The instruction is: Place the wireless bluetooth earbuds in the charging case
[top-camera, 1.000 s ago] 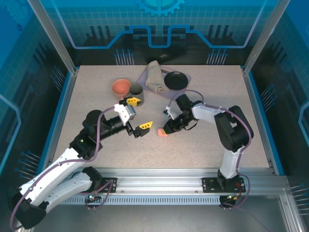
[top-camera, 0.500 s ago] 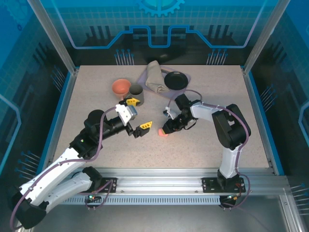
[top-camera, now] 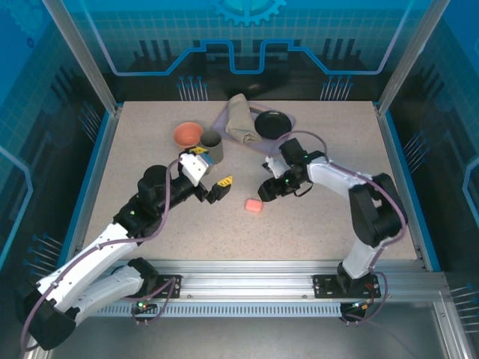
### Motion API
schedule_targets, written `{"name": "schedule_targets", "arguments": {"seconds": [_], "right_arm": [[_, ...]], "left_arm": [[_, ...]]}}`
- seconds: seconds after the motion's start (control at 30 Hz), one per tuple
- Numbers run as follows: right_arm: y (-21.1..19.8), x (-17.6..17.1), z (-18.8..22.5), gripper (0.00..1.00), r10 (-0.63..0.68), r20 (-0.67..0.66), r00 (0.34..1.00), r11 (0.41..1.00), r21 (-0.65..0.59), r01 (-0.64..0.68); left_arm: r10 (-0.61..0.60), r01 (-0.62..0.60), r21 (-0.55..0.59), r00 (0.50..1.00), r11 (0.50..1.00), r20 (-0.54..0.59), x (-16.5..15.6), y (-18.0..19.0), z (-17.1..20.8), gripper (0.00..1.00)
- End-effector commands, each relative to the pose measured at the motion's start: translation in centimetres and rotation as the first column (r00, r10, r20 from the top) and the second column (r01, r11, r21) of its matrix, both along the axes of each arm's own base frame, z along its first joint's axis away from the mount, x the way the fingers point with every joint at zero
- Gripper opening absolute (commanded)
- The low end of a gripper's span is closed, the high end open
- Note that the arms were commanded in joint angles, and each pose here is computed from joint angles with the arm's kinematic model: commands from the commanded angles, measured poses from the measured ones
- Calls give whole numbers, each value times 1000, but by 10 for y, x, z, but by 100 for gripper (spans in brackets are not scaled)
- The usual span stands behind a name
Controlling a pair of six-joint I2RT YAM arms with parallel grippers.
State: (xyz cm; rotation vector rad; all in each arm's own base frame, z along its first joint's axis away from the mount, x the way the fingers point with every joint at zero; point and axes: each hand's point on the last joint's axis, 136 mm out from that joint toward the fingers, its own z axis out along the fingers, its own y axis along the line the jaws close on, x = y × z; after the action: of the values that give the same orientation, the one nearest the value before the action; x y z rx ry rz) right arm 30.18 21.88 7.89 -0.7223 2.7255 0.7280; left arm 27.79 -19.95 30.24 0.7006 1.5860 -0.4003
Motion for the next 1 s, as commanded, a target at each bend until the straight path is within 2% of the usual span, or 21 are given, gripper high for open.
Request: {"name": "schedule_targets", "arguments": {"seconds": [0.0,0.1,0.2,0.3,0.37,0.4,0.47,0.57,0.7,0.87,0.97], "right_arm": [[-39,7,32,70,-83,148,985,990,-99,98],[-74,15,61,71,-167,302,938,964,-148,219],[-117,21,84,78,-277,433,858,918,-146,369],[-154,22,93,86,-379,501,778,869,-97,486],[-181,20,89,98,-458,533,712,816,-67,575],[-192,20,87,100,-488,551,677,787,-58,614],[-215,19,79,100,-544,572,613,732,-33,680],[-236,19,64,100,-609,573,549,682,23,731],[-253,24,45,100,-657,585,476,640,99,762],[-254,39,28,100,-673,618,406,633,197,749],[-247,52,30,100,-655,635,411,661,218,718]], "left_arm": [[177,-178,-58,984,982,-19,22,37,19,99],[354,-361,-89,932,928,-80,40,75,12,99],[528,-543,-80,836,836,-151,53,117,-8,99],[631,-652,-60,750,756,-200,60,149,-31,99],[684,-709,-41,692,704,-230,61,167,-48,99],[708,-735,-36,663,677,-243,61,175,-55,99],[767,-798,-5,581,603,-272,60,194,-75,99],[817,-851,51,483,523,-315,58,216,-103,99],[833,-865,112,426,490,-353,59,227,-136,99],[824,-846,144,438,513,-358,67,227,-169,99],[818,-826,178,452,534,-357,72,225,-186,99]]}}
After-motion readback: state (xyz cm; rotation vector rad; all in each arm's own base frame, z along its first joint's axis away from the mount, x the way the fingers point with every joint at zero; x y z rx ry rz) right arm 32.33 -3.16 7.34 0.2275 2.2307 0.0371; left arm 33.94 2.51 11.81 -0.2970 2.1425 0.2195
